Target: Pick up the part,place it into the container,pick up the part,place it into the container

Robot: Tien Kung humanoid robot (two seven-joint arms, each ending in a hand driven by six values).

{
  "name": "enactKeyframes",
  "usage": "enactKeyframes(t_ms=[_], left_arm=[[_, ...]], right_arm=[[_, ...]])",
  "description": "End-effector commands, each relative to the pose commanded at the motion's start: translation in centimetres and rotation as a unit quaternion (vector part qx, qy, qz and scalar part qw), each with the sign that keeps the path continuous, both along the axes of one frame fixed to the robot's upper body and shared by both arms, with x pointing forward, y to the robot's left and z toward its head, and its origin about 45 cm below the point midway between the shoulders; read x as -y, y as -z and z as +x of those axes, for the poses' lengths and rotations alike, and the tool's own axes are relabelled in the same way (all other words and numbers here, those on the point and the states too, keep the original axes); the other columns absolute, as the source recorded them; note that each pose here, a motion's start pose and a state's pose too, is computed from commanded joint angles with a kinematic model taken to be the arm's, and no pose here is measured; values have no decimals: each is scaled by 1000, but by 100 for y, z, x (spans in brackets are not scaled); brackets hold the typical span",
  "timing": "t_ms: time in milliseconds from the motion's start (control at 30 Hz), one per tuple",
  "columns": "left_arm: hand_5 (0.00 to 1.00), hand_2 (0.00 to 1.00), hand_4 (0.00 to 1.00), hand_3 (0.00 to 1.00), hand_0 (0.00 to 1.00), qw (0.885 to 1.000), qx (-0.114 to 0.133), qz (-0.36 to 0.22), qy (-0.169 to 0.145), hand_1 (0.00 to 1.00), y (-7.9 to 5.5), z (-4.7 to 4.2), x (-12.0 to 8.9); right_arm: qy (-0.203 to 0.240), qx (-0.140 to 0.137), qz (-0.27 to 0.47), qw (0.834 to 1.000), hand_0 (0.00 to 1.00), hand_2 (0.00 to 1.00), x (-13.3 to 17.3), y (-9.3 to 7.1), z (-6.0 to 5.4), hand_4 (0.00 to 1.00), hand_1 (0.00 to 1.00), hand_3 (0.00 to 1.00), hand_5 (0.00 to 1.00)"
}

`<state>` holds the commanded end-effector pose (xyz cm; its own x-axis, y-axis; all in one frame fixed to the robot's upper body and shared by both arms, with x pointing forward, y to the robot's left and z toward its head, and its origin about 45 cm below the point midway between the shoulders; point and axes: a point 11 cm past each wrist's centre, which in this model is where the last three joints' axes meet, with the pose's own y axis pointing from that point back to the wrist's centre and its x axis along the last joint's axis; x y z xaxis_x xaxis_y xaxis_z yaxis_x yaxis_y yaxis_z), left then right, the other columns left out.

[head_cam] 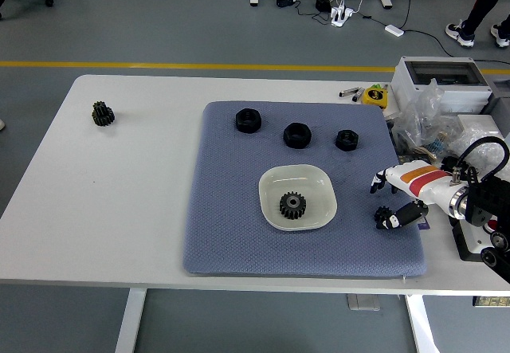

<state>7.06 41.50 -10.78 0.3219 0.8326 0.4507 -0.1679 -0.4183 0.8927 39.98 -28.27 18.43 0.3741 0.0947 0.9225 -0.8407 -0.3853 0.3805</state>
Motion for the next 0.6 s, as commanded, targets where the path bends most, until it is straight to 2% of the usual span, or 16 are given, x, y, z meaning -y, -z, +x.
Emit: enactKeyframes(t_ms=[33,200,233,600], left_arm=[[499,623,592,555,651,1000,0,0,0,646,0,0,1],[499,623,592,555,651,1000,-1,0,0,646,2,-5,4],[499,624,593,555,651,1000,-1,-1,0,647,3,-6,6],[499,623,593,555,651,1000,-1,-1,0,645,5,-11,9]], right_arm=[[0,1,0,1000,356,590,1,5,-3,804,494,559,303],[-5,5,1,1000,356,590,-7,25,-27,804,494,559,303],[-6,6,1,1000,338,557,-10,28,-30,758,482,535,294],[-10,4,-5,1000,359,529,-17,36,-39,737,464,518,289]])
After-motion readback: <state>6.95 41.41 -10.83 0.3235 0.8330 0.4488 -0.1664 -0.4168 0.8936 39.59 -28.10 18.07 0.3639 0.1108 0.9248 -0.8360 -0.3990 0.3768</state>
